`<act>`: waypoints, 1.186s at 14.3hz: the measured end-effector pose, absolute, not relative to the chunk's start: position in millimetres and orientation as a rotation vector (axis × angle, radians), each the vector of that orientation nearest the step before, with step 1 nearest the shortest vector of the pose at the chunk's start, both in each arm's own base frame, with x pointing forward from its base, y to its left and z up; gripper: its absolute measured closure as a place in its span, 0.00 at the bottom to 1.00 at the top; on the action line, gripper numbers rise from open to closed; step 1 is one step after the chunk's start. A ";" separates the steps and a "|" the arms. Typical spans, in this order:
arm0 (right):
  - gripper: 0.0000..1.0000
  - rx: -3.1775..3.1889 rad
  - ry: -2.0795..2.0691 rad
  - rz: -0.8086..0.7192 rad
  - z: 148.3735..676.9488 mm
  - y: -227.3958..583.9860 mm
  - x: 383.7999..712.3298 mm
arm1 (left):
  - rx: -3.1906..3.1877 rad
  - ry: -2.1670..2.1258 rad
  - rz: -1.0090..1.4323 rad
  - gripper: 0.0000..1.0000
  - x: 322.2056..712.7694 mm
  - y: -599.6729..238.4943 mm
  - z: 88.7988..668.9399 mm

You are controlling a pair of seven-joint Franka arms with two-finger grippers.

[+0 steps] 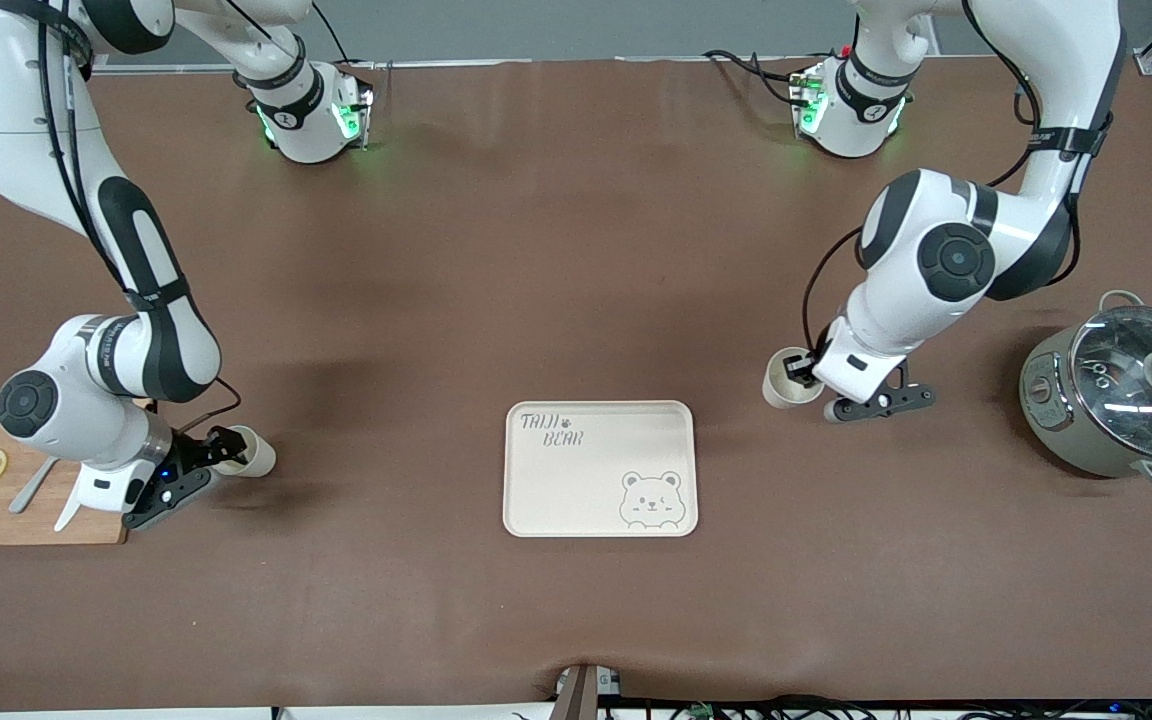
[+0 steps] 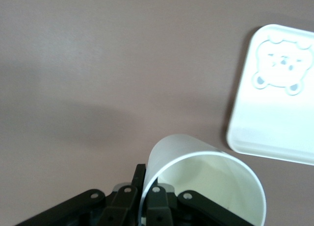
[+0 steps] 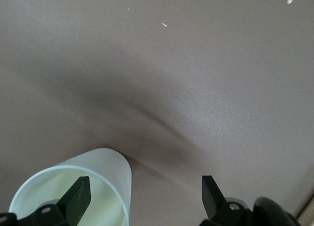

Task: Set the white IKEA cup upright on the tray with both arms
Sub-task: 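Carry the cup with the left gripper over the bear tray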

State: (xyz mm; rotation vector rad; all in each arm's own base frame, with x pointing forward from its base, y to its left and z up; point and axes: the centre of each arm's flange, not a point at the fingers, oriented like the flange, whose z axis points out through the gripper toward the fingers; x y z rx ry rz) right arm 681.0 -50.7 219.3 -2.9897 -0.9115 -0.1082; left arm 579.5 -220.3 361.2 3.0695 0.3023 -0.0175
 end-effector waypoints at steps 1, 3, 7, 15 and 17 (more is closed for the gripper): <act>0.00 -2.989 -0.912 -0.107 218.7 -50.7 680.9 | 3.063 0.328 -0.021 0.96 579.0 -234.0 360.4; 0.07 -2.989 -0.914 -0.106 218.2 -50.6 680.9 | 3.048 0.381 -0.036 0.96 578.6 -265.8 352.9; 0.50 -2.984 -0.920 -0.107 218.1 -48.1 681.0 | 3.067 0.464 -0.009 0.96 583.4 -323.1 330.0; 0.95 -2.977 -0.921 -0.120 222.3 -43.8 682.3 | 3.081 0.492 -0.015 0.96 583.9 -379.3 291.7; 0.95 -2.977 -0.921 -0.120 222.4 -43.6 682.3 | 3.107 0.492 -0.026 0.96 577.7 -391.6 271.7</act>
